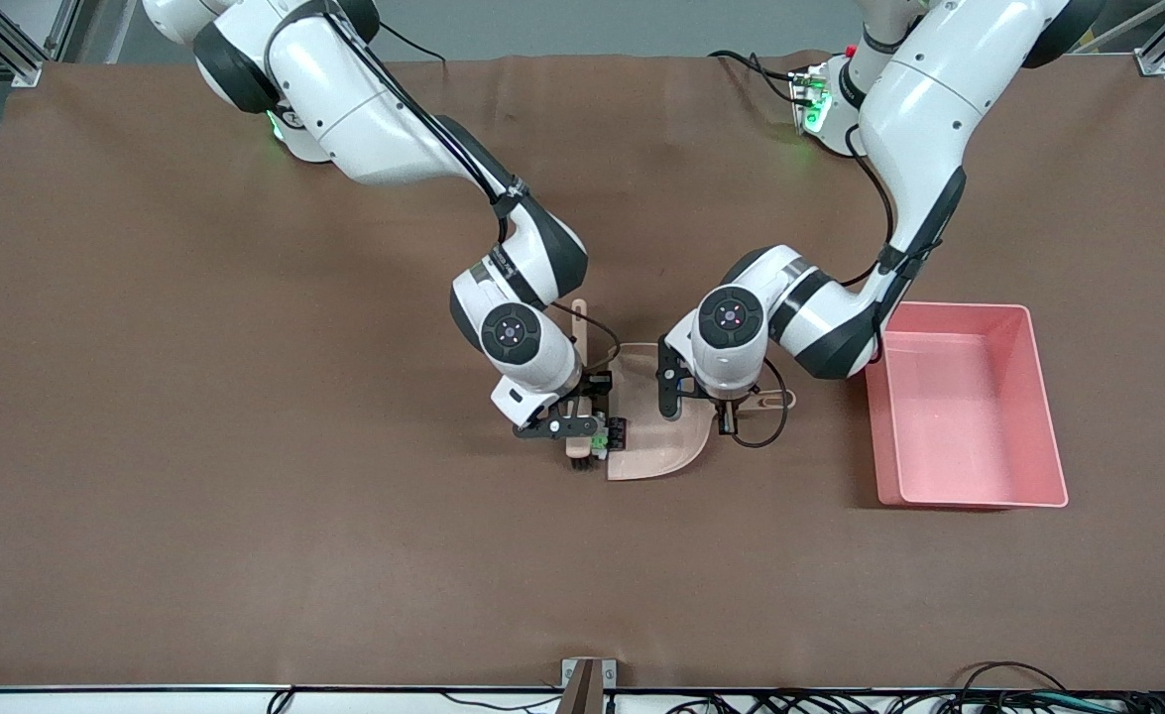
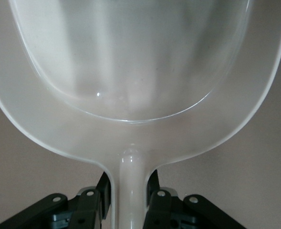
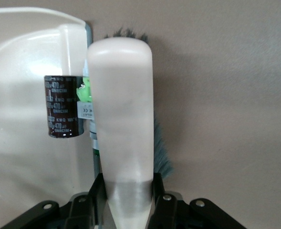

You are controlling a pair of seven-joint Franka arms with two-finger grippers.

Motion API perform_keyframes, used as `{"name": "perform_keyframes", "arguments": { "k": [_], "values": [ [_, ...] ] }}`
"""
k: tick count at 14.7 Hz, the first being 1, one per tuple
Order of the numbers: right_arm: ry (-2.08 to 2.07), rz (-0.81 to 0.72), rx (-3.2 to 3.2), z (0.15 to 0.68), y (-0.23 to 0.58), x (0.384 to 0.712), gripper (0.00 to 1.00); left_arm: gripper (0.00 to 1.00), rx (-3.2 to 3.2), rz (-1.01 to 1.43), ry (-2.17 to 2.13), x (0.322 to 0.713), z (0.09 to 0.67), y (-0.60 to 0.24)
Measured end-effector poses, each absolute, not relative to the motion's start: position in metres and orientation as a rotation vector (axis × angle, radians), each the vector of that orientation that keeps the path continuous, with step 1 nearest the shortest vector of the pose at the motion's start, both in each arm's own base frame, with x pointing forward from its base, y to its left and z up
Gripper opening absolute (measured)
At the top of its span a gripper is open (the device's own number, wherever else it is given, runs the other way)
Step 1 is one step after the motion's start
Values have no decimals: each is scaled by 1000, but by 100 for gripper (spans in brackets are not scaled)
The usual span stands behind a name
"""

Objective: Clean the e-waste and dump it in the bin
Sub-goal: 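Sweep the switch and capacitor into the dustpan with the brush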

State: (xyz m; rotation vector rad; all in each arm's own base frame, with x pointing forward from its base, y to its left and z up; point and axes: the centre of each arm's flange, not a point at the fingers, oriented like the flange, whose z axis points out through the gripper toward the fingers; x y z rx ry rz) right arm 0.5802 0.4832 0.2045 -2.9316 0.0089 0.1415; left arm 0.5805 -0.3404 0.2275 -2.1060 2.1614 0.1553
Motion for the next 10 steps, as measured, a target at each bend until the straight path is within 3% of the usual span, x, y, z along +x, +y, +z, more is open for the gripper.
{"name": "perform_keyframes", "arguments": {
  "k": [10],
  "values": [
    [83,234,-2886,210,493,578,43,33,-2106,156,2161,581,228,-341]
  ]
}}
